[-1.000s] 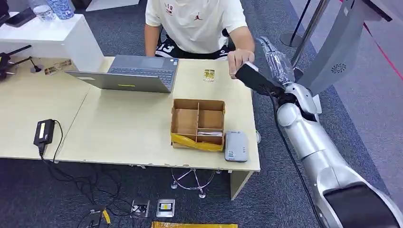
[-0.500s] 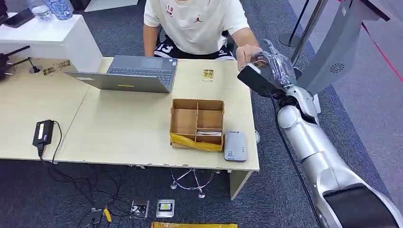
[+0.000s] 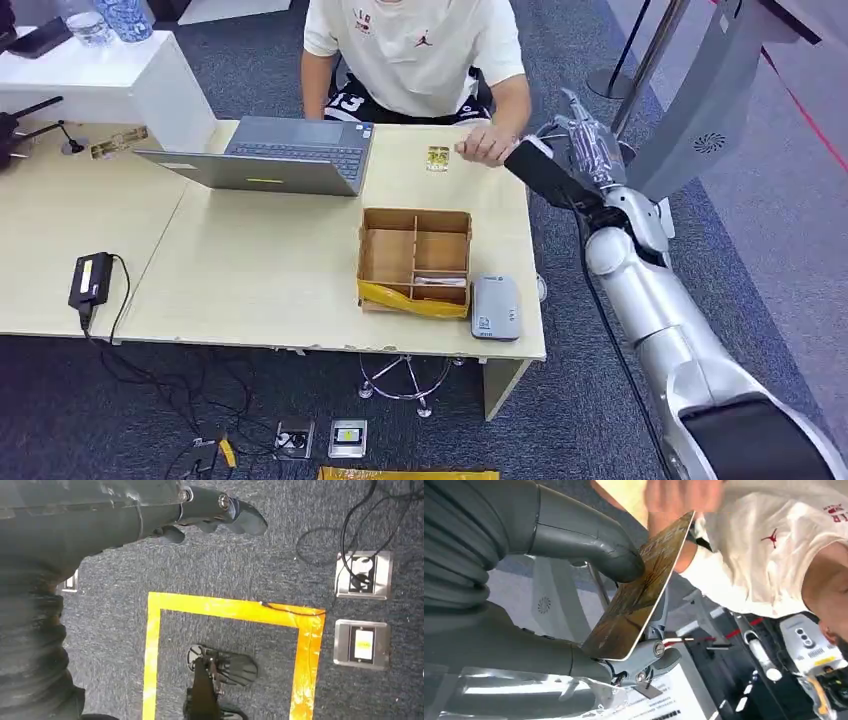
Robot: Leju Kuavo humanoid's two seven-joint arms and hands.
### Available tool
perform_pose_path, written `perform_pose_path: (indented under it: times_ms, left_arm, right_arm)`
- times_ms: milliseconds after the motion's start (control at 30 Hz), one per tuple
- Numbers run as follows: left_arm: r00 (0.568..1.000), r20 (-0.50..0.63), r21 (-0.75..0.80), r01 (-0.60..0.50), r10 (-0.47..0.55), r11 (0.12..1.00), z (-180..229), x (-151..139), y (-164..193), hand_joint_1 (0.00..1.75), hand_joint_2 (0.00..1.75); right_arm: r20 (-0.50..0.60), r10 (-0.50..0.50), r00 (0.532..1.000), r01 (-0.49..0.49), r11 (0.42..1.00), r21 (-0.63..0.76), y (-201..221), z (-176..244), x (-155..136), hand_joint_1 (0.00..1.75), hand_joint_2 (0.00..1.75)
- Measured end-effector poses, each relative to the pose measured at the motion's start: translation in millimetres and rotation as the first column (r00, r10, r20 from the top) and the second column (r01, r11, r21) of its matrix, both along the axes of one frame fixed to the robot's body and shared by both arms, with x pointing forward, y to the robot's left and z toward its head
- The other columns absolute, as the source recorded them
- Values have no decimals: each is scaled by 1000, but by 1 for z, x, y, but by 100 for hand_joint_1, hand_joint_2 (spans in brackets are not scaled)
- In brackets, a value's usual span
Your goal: Pass the card to the sensor for recognition and then transmit it.
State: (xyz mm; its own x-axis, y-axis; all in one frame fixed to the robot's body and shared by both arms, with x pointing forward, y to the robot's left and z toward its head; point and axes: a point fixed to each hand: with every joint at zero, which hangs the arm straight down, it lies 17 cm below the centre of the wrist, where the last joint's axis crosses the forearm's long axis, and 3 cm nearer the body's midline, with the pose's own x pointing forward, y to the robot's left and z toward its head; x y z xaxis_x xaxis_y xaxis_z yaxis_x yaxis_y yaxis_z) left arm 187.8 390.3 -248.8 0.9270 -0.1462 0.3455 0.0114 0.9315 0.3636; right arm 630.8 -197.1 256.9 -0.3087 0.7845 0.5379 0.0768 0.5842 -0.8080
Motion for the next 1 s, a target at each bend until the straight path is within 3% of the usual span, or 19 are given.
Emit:
perform_pose_path:
  times_ms: [600, 767, 1000]
  left_arm:
    - [999, -19, 4, 45, -45, 999, 0, 2, -3, 0, 175]
    - [999, -19, 7, 35, -35, 999, 0, 1, -2, 0, 175]
    - [1000, -16, 20, 16, -15, 1000, -1, -1, -6, 0, 175]
  right_arm:
    - [-149, -65, 987, 70, 997, 24, -20, -83, -26, 175, 175]
    - [-226, -76, 971, 79, 997, 2, -22, -134, -48, 175, 175]
    - [-295, -71, 953, 71, 997, -11, -17, -174, -69, 175, 175]
